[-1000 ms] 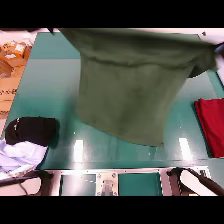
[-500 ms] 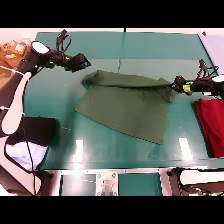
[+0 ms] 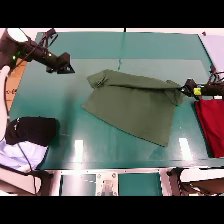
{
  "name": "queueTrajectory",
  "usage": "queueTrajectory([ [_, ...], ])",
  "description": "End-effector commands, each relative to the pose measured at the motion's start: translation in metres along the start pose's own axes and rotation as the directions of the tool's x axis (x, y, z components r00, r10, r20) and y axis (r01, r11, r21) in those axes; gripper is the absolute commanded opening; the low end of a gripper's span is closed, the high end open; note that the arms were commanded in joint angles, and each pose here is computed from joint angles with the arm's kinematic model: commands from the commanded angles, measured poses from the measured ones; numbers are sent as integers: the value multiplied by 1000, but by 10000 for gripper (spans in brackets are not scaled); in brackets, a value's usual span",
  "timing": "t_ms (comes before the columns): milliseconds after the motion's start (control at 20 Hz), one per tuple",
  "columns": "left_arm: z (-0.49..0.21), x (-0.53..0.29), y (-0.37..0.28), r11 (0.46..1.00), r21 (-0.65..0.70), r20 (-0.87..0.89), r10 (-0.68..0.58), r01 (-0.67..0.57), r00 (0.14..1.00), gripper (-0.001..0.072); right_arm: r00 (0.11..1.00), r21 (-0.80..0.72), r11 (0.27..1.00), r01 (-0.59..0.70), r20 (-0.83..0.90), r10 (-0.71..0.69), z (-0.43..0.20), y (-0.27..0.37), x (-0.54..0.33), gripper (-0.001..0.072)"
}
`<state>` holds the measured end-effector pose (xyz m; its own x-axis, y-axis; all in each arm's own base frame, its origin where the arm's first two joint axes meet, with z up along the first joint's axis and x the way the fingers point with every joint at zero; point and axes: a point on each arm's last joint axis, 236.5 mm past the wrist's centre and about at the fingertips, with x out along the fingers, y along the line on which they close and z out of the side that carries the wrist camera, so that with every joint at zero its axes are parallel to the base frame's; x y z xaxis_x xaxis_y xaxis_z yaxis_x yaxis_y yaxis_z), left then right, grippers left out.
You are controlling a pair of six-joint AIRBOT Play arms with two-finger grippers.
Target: Fold the shirts.
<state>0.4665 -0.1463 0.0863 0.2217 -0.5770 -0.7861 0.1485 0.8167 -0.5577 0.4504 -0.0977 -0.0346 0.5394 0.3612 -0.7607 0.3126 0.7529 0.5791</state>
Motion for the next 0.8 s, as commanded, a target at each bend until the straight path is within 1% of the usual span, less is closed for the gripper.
queueTrajectory([
  [0,-56,-1,2,995,-22,-56,92,-93,994,23,1000,23,1000,-5,-18,5,-4,-8,-6,15],
  [100,-99,17,6,990,-95,-26,98,-100,995,23,1000,23,1000,-8,-19,8,-4,-6,-5,15],
  [250,-141,49,25,954,-293,113,100,-63,989,27,1000,39,999,-30,-3,31,0,-1,-5,15],
  [300,-148,62,31,941,-337,146,94,-39,985,189,999,45,998,-40,5,40,2,2,-5,15],
  [350,-157,78,33,925,-381,163,82,-14,983,551,999,46,998,-43,15,42,4,3,-4,15],
  [400,-163,91,34,918,-397,170,84,-10,982,594,999,45,998,-42,21,41,5,3,-4,15],
  [500,-170,118,33,917,-398,167,95,-21,981,594,999,42,998,-38,32,36,8,2,-4,15],
  [550,-169,132,32,907,-420,175,95,-13,980,594,999,43,998,-39,36,37,9,2,-4,15],
  [700,-163,161,45,854,-520,209,125,2,970,593,999,40,998,-40,34,38,8,3,-4,15],
  [750,-155,163,48,844,-536,233,132,14,964,500,999,40,998,-41,31,39,8,3,-4,15],
])
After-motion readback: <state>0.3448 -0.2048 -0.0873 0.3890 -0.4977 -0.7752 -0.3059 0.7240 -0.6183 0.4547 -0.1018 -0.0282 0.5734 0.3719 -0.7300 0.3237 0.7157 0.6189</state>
